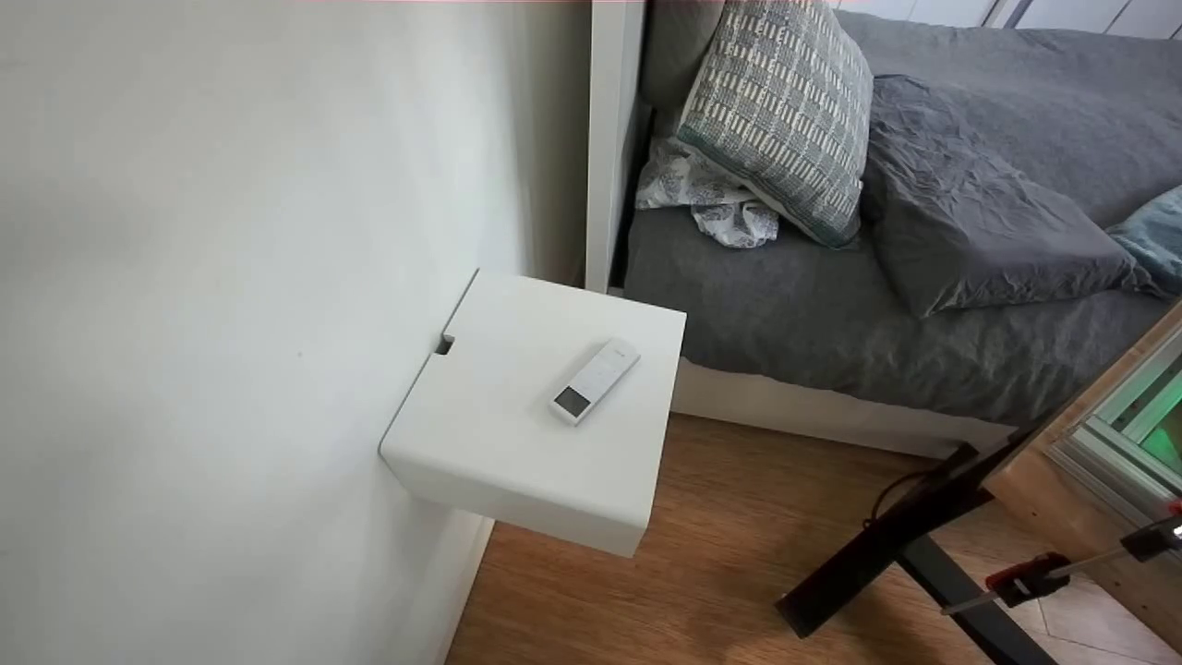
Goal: Move the pillow in the middle to the right a bit
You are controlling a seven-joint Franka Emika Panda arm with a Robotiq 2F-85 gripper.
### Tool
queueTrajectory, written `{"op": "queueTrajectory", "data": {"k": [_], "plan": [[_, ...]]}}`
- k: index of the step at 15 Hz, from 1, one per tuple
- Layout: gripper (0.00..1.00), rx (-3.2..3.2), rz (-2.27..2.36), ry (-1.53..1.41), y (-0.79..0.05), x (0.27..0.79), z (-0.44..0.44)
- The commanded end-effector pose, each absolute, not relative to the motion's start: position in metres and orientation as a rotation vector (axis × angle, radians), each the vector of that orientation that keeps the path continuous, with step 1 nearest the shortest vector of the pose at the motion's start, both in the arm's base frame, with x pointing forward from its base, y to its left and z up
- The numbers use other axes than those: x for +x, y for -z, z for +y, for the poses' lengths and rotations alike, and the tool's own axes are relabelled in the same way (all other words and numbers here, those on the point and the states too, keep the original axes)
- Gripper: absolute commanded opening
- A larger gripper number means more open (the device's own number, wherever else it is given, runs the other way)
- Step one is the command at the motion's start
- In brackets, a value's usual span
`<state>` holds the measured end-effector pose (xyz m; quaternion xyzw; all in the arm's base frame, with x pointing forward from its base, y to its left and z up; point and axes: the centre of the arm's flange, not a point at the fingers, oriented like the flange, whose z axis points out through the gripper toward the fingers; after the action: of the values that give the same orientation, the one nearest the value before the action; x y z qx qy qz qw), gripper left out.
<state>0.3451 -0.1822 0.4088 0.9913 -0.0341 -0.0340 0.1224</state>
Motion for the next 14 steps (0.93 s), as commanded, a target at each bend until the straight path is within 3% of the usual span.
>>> {"op": "queueTrajectory", "data": {"k": [1,14], "plan": [[1.0,2.917,-0.131,-0.087,-0.425,0.383,-0.188],[1.0,3.115,-0.093,-0.474,-0.442,0.58,-0.221]]}}
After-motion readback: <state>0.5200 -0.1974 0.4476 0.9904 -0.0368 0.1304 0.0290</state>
